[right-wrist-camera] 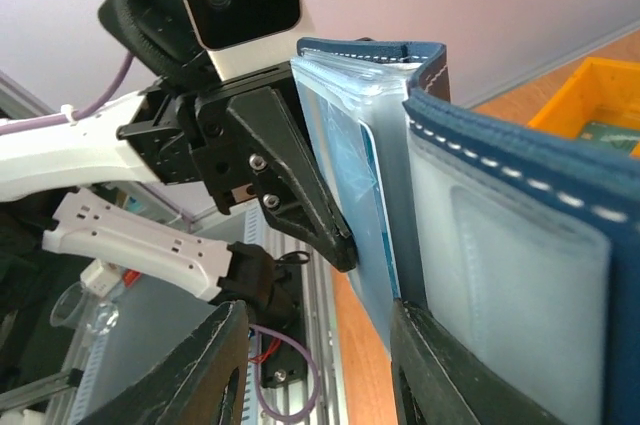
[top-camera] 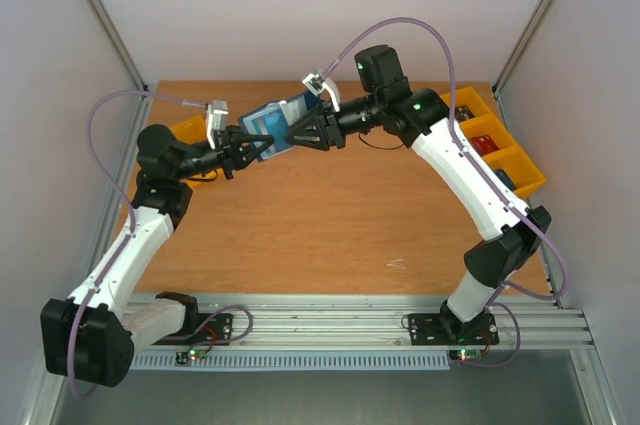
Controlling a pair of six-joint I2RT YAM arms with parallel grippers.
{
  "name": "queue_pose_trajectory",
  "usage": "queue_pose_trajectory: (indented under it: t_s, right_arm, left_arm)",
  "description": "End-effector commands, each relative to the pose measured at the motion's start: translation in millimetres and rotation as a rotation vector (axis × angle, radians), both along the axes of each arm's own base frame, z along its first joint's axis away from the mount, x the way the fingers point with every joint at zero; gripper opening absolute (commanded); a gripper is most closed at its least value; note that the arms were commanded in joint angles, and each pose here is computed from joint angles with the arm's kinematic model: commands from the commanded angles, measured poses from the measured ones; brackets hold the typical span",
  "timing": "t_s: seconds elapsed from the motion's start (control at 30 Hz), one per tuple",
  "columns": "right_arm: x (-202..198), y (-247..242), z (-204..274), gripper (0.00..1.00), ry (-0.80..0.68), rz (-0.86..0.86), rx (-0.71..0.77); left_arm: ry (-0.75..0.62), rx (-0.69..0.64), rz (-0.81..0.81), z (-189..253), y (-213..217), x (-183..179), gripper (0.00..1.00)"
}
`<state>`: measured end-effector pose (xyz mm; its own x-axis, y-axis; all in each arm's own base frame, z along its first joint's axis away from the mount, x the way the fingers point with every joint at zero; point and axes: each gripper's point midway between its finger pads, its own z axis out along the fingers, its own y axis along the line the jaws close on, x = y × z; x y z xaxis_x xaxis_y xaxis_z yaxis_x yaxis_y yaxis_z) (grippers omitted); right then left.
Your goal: Take the credit cards out of the card holder
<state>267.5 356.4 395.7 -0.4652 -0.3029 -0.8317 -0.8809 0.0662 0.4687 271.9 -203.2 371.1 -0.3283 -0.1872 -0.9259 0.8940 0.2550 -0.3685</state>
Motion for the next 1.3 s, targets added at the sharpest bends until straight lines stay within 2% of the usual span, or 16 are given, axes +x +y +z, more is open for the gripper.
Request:
queue_pose_trajectory:
  t_s: [0.0, 0.2, 0.5, 0.83, 0.9, 1.03, 1.23, 1.27]
  right_arm:
    - [-24, -1, 21, 0.39, -0.024, 0.094, 0.089]
    - [-17, -6, 23, 0.39, -0.024, 0.058, 0.089]
    - [-6, -6, 24, 0.42, -0.050, -0.006, 0.067]
    - [-3, 2, 20, 0.49, -0.171, -0.066, 0.019]
    - [-11, 3, 24, 0.43, -0.168, -0.012, 0.042]
    - [-27, 11, 20, 0.26, -0.129, 0.086, 0.050]
    - [-34, 10, 23, 0.02, -0.121, 0.113, 0.060]
    - [-35, 9, 23, 0.01, -0.121, 0.114, 0.058]
  left_arm:
    - [-0.243, 0.011, -0.129, 28, -11, -42, 0.00]
    - [-0.347, 0.030, -0.139, 32, -10, -52, 0.00]
    - [-0.349, 0.027, -0.165, 34, -15, -57, 0.00]
    - [-0.346, 0.033, -0.197, 30, -21, -62, 0.00]
    - [-0.325, 0.029, -0.182, 29, -21, -58, 0.00]
    - [-0.277, 0.018, -0.157, 27, -20, -54, 0.00]
    - [-0.258, 0.015, -0.144, 25, -19, -53, 0.00]
    - [-0.255, 0.013, -0.140, 25, -19, -52, 0.00]
